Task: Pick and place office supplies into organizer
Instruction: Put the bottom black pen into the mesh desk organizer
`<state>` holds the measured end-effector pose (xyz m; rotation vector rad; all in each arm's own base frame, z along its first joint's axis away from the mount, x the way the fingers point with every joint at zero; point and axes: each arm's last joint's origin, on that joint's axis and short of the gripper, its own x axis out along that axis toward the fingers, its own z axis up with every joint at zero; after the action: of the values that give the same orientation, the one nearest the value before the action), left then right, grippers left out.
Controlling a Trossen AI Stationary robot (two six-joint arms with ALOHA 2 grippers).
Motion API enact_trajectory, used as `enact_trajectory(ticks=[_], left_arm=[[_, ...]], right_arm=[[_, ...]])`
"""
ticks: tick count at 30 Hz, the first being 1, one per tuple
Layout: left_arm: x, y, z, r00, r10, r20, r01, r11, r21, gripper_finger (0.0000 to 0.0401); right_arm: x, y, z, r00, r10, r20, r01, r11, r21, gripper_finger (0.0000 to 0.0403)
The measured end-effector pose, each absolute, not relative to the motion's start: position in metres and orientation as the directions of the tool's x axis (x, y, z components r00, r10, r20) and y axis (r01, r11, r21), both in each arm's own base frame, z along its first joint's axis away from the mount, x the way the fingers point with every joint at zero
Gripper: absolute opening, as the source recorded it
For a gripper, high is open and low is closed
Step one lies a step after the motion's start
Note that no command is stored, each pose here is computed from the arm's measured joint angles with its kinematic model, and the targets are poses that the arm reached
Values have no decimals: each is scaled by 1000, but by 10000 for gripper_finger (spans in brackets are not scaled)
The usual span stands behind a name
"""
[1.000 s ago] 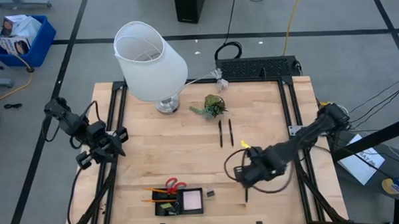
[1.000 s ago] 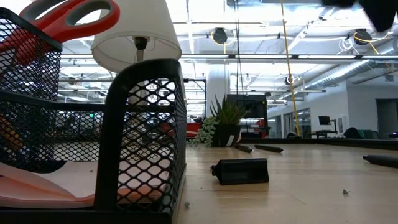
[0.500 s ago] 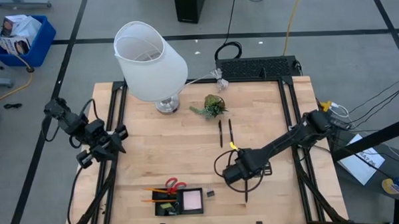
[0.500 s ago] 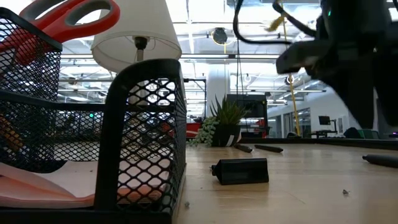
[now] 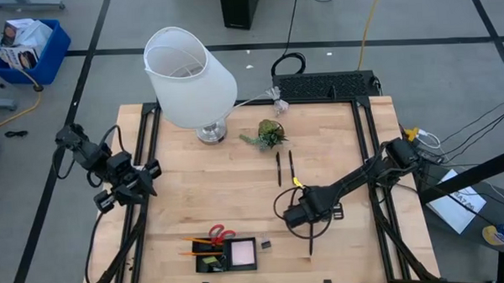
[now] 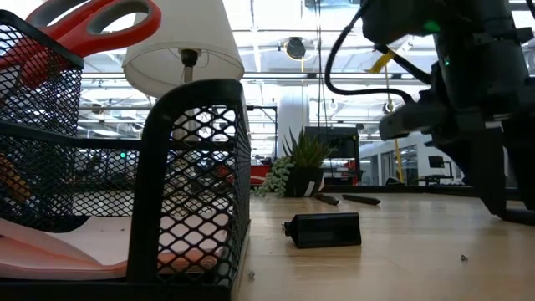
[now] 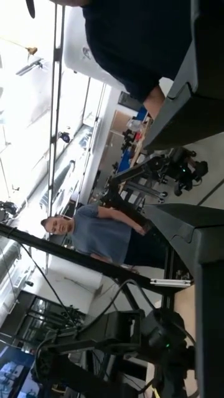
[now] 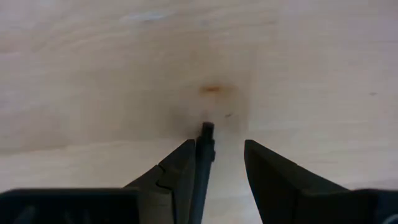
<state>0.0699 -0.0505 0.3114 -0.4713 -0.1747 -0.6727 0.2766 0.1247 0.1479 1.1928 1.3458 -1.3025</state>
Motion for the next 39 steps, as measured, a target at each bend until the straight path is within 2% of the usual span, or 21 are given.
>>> enact_trajectory(ticks=[12, 26, 34, 39], left_arm=[[70, -50, 311, 773, -558, 304, 635, 680, -366, 152], [70, -50, 311, 773, -557, 304, 635, 685, -359, 152], [70, -50, 311, 773, -557, 303, 634, 678, -372, 152], [70, -50, 311, 773, -557, 302, 634, 676, -376, 152]], right_arm=[[278, 125, 142, -108, 91, -990, 994, -18, -110, 123], [273, 141, 139, -55, 91, -994, 998, 5, -55, 19], [273, 141, 138, -9, 49, -999, 1000, 18, -8, 31], [279, 139, 140, 57, 2, -998, 998, 32, 57, 23]])
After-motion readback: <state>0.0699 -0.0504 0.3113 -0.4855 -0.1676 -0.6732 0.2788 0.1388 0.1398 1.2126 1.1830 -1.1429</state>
